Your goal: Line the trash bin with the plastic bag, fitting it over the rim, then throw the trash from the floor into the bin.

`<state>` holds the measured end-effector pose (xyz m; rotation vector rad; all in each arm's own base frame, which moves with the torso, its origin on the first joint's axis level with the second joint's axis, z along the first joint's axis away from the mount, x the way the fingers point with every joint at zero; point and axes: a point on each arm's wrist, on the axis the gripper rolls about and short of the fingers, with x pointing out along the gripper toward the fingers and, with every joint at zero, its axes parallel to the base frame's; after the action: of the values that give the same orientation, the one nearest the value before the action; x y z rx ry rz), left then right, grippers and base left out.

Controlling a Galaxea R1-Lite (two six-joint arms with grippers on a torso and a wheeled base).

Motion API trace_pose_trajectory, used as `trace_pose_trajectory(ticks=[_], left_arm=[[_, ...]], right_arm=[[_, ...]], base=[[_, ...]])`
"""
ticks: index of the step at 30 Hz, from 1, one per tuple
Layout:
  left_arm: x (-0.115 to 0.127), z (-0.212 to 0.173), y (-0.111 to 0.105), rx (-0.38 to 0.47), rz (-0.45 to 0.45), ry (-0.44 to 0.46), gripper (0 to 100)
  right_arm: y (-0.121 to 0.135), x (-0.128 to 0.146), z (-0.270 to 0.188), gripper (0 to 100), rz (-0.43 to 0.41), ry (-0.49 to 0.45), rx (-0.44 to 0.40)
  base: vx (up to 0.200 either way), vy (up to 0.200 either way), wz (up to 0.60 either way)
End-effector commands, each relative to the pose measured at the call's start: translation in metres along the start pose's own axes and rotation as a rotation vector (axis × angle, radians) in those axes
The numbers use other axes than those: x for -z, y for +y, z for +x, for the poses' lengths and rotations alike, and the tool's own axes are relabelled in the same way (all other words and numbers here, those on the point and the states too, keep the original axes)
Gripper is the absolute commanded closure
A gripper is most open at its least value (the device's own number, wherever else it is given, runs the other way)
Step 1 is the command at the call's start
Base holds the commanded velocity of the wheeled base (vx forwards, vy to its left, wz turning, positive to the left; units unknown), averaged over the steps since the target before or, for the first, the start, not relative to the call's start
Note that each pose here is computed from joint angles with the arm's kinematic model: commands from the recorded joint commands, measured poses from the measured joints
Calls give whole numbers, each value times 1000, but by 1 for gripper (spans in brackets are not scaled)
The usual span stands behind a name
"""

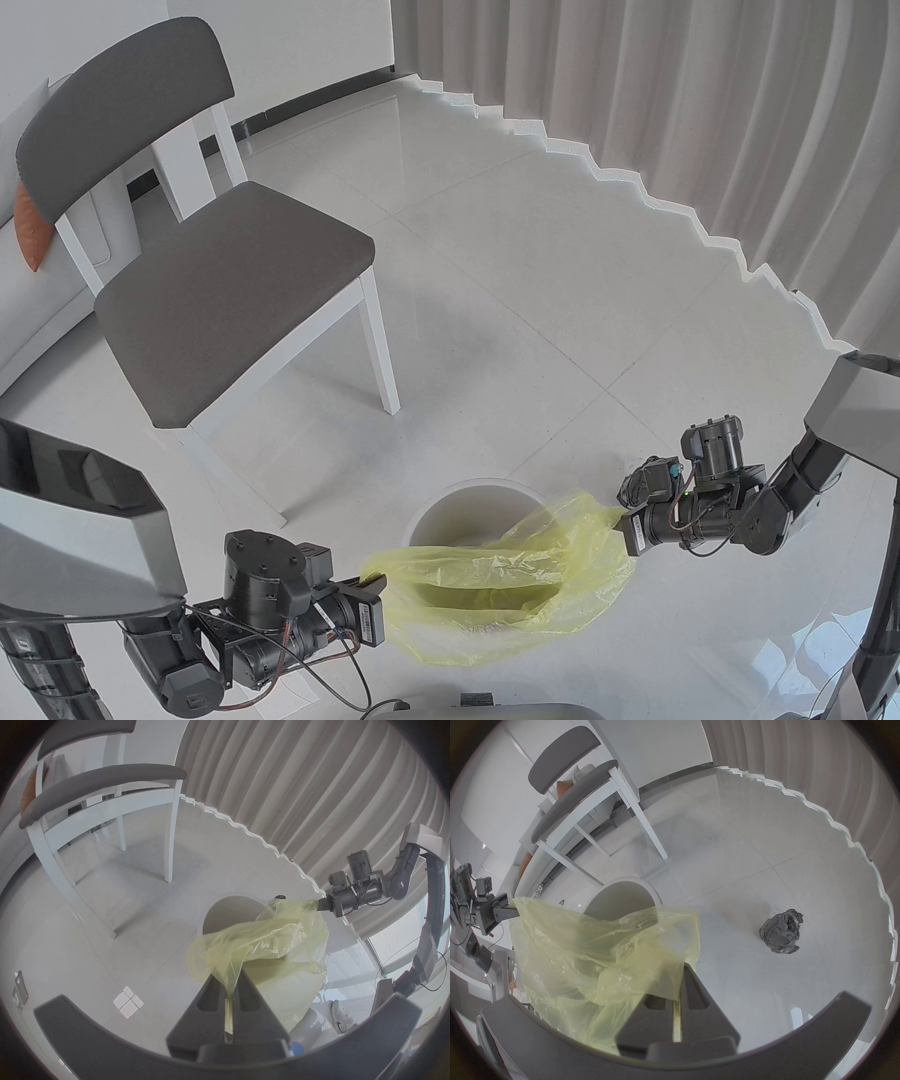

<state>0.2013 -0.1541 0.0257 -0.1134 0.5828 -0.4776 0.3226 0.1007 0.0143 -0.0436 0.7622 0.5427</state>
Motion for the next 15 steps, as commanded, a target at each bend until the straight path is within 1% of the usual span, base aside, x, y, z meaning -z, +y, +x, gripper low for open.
trace_pose_trajectory(ticks=[1,3,5,7,9,14,15], left_arm=[[10,14,13,-34,-16,20,100],[8,12,18,-40,-27,5,100],[10,8,21,-49,-32,17,100],[17,-1,28,-65,-41,47,100],[21,-3,31,-66,-47,58,100],[28,9,33,-60,-41,35,100],[32,26,33,-66,-25,38,100]], right_arm=[[-10,0,19,100,17,3,-29],[-11,-3,21,100,16,-7,-36],[-11,-5,21,100,14,-12,-37],[-8,-1,22,100,9,2,-43],[-3,1,23,100,-4,13,-53],[-1,6,26,100,-3,30,-58],[-4,8,25,100,4,34,-53]], base=[[0,0,0],[0,0,0],[0,0,0],[0,0,0],[0,0,0],[0,0,0],[0,0,0]])
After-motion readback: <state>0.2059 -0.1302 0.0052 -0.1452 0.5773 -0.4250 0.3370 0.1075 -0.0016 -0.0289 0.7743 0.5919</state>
